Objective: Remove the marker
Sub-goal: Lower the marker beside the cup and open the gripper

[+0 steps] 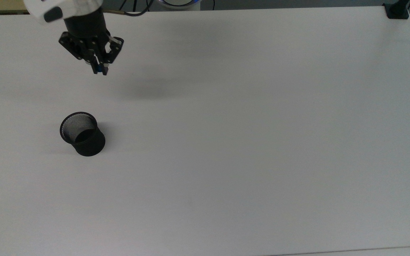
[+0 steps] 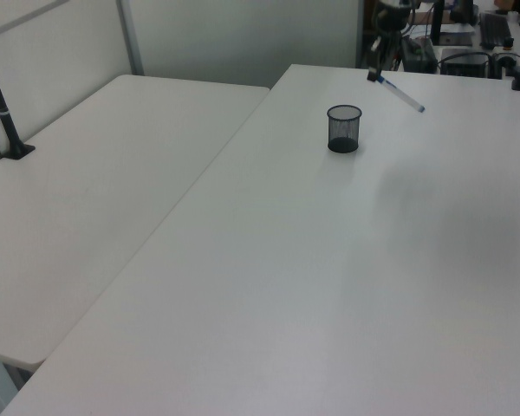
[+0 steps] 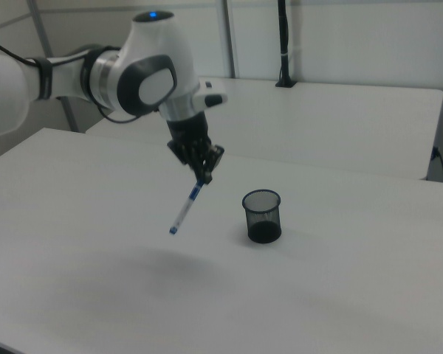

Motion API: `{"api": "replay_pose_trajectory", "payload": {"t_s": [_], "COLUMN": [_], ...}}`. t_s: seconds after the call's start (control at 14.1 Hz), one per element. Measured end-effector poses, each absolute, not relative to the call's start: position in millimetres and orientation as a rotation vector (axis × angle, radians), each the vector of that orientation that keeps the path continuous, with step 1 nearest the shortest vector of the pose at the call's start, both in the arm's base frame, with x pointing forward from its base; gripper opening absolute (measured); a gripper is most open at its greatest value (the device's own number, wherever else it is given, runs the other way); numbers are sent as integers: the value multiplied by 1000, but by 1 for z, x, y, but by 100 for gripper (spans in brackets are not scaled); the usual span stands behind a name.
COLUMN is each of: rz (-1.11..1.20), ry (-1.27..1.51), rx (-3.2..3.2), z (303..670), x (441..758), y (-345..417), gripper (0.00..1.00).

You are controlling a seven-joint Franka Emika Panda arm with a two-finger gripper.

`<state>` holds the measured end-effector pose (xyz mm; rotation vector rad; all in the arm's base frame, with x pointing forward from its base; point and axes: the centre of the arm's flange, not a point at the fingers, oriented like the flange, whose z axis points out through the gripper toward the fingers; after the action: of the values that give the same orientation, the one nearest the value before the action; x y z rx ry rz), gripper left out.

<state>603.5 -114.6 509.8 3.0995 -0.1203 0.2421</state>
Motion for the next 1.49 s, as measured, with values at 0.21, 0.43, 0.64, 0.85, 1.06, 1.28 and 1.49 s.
{"api": "replay_pose_trajectory", "payload": {"t_s": [0.21, 0.43, 0.64, 0.85, 1.06, 1.28, 1.49], "rz": [63, 15, 42, 71, 107, 119, 120], "ry": [-26, 18, 38, 33, 27, -2, -79], "rx": [3136, 3152, 3155, 3156, 3154, 3154, 3154], "z": [446, 393, 359, 340, 330, 320, 319], "x": [611, 627, 640, 646, 648, 647, 646], "y": [-99, -87, -77, -79, -79, -81, -82], "gripper": [17, 17, 17, 17, 17, 33, 73]}}
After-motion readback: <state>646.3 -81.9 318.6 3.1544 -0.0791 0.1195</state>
